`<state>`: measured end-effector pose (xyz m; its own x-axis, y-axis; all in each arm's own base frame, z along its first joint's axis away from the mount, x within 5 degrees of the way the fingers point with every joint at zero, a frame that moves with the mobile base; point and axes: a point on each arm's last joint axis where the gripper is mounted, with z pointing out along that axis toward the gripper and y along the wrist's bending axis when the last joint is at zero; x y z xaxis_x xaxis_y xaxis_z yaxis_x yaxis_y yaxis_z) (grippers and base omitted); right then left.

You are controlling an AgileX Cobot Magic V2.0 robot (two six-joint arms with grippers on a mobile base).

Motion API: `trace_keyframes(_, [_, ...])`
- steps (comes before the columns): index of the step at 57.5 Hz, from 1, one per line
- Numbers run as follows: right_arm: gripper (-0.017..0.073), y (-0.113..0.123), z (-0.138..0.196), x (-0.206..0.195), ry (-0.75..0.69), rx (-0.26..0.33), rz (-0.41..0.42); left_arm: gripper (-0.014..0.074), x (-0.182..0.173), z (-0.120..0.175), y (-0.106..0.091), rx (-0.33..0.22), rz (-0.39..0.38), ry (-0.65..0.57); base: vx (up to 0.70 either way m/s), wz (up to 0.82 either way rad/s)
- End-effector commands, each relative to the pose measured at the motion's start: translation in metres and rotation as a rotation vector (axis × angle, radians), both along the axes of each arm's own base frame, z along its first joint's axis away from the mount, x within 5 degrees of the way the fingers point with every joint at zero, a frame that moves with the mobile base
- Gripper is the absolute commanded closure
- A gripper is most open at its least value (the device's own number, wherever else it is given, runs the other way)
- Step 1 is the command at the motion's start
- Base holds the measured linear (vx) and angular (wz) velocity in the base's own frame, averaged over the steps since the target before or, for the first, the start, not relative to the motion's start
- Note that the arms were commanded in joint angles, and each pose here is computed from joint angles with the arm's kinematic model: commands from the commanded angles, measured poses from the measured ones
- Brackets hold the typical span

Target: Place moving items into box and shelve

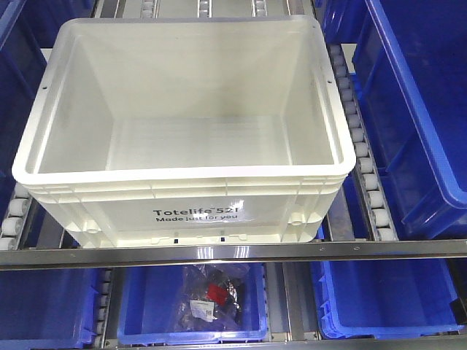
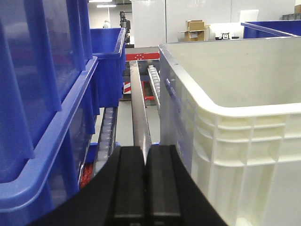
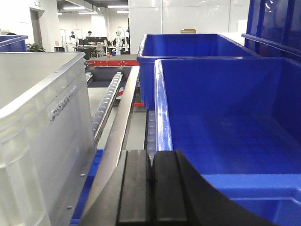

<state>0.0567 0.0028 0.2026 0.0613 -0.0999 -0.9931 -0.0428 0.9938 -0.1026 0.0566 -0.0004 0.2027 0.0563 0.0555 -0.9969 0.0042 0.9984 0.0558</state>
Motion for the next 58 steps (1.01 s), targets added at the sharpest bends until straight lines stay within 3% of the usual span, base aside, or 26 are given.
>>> trace_keyframes(1, [0.0575, 0.0003, 0.0014, -0.0009, -0.076, -0.008, 0.003, 0.0613, -0.0007, 0.0003, 0.0002, -0.017, 0.001, -0.074, 0.00, 0.00])
trace_keyframes(58, [0.0575, 0.0003, 0.0014, -0.0009, -0.076, -0.008, 0.003, 0.0610, -0.0008, 0.0004, 0.0013, -0.017, 0.021, -0.075, 0.00, 0.00])
